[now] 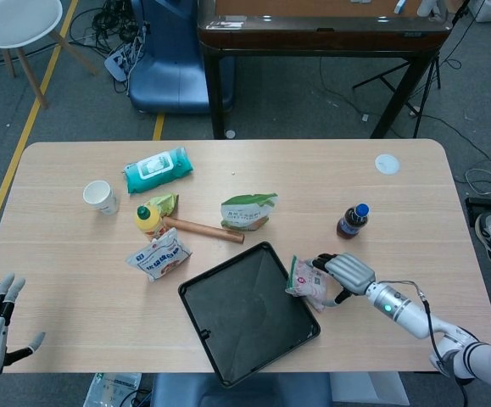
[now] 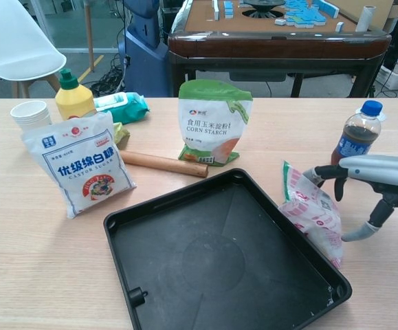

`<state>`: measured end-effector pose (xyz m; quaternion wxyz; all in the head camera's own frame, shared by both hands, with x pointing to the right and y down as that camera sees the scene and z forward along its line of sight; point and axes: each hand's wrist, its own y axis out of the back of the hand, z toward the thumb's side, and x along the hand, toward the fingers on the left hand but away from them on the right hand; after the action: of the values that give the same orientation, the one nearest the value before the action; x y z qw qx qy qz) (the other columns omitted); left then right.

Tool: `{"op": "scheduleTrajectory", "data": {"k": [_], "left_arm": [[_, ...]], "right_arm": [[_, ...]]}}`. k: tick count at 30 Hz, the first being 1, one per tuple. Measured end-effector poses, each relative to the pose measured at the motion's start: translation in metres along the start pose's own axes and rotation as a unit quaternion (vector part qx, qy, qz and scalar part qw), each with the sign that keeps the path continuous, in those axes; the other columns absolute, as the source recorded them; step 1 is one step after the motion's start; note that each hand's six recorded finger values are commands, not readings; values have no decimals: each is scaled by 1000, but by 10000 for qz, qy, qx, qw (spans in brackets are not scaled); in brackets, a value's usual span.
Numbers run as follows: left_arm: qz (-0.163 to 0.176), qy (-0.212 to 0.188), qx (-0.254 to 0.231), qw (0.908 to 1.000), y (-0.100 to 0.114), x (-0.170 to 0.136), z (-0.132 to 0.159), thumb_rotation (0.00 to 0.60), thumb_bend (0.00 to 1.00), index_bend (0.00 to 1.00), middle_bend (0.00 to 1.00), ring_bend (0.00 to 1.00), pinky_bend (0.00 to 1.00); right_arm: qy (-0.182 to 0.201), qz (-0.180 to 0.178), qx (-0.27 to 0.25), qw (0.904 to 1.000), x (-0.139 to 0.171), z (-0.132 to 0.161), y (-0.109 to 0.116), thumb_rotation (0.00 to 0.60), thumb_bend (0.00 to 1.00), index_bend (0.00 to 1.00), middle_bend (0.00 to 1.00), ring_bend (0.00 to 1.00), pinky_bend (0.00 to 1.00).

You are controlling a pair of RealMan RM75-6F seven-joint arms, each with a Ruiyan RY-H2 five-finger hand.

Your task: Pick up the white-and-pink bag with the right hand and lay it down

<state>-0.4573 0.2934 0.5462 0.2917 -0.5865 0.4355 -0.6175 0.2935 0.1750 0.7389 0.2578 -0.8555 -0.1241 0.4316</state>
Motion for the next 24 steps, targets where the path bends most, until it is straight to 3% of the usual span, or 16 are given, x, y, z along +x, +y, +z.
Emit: {"op": "scheduleTrajectory", "data": {"k": [10, 15, 24], "left_arm": [[-8, -17, -24, 10000, 0, 0, 0, 600, 177, 77, 14, 0, 55], [-11, 12, -36, 10000, 0, -1, -2, 600, 177, 77, 14, 0, 55], [-28, 10, -76, 10000, -2, -1, -3, 600, 177, 77, 14, 0, 55]], "right_arm": [[-266, -399, -285, 9984, 13, -4, -8, 600, 0, 176, 268, 203, 326], [-459, -691, -330, 9960, 19, -4, -4, 600, 0, 108, 263, 192, 317], [-928, -835, -433, 9912, 33, 8, -12, 600, 0, 87, 255, 192, 317]]}}
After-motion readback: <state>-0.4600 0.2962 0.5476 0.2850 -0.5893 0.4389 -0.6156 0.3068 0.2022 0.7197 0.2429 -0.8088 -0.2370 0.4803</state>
